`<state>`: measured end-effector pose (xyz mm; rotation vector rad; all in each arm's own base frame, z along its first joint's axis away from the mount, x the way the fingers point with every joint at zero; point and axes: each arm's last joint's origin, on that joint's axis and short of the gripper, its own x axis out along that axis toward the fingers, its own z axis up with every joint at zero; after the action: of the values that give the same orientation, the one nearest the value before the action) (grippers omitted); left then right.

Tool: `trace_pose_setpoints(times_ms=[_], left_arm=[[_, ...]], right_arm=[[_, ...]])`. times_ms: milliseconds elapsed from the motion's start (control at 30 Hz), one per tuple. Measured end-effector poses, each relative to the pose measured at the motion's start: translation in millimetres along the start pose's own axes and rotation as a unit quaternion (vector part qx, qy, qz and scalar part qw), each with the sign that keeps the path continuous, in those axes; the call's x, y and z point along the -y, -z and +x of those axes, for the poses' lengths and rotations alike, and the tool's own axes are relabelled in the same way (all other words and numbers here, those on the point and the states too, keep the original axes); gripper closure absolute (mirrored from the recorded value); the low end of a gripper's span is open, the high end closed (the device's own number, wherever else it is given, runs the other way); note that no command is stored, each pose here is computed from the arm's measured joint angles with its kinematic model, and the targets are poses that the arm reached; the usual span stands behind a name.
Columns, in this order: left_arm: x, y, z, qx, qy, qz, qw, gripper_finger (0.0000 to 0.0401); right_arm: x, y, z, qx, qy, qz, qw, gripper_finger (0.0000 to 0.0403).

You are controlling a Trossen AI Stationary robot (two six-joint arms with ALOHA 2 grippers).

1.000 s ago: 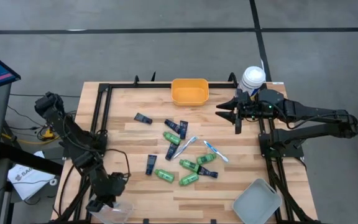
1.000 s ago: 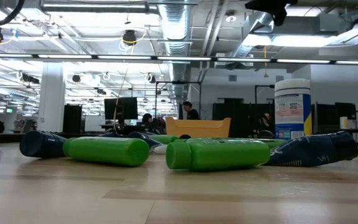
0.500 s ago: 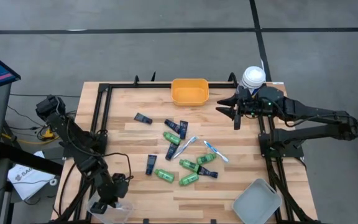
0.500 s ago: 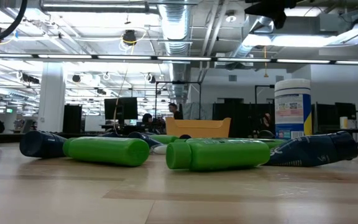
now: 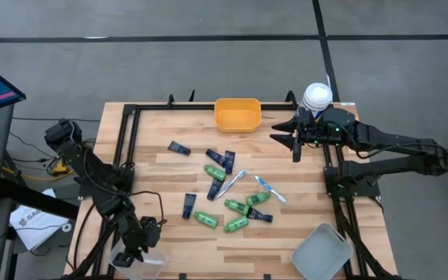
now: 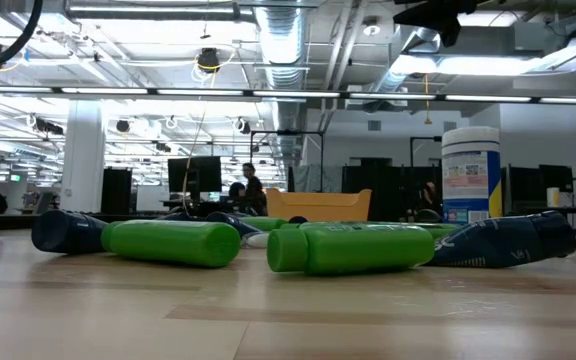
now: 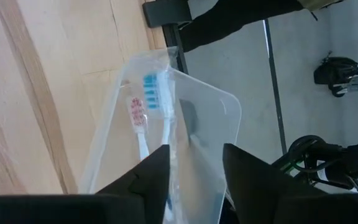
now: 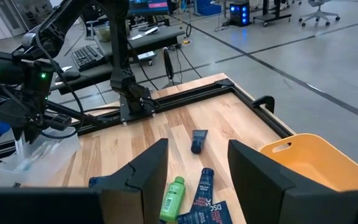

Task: Pick & Place Travel size toiletries
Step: Put the blue toothbrush into the transparent bin

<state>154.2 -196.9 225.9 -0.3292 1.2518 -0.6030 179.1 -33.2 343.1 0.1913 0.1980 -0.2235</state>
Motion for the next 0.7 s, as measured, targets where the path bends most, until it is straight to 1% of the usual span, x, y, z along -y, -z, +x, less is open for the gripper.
trace_pose_setpoints(times_ms=[233, 333, 400, 467, 533, 700], left_arm=[[-1, 0, 0, -0.002, 0.001, -0.017, 1.000, 0.0209], [-3, -3, -1, 0.003, -0.001, -0.023, 1.000, 0.0204], [-4, -5, -2, 0.008, 0.000, -0.026, 1.000, 0.0209], [-4, -8, -2, 0.017, 0.007, -0.024, 1.000, 0.0225], [-2, -10, -2, 0.028, 0.015, -0.018, 0.999, 0.0250], [1, -15, 0, 0.047, 0.035, -0.008, 0.998, 0.0338]], right_arm=[[0, 1, 0, -0.007, 0.001, 0.000, 1.000, 0.0233], [1, 3, 0, -0.015, 0.003, 0.000, 1.000, 0.0231], [1, 4, 0, -0.020, 0.004, -0.001, 1.000, 0.0231], [1, 5, 0, -0.024, 0.004, -0.001, 1.000, 0.0231], [1, 5, 0, -0.026, 0.005, 0.003, 1.000, 0.0233], [1, 5, 0, -0.026, 0.005, 0.003, 1.000, 0.0237]])
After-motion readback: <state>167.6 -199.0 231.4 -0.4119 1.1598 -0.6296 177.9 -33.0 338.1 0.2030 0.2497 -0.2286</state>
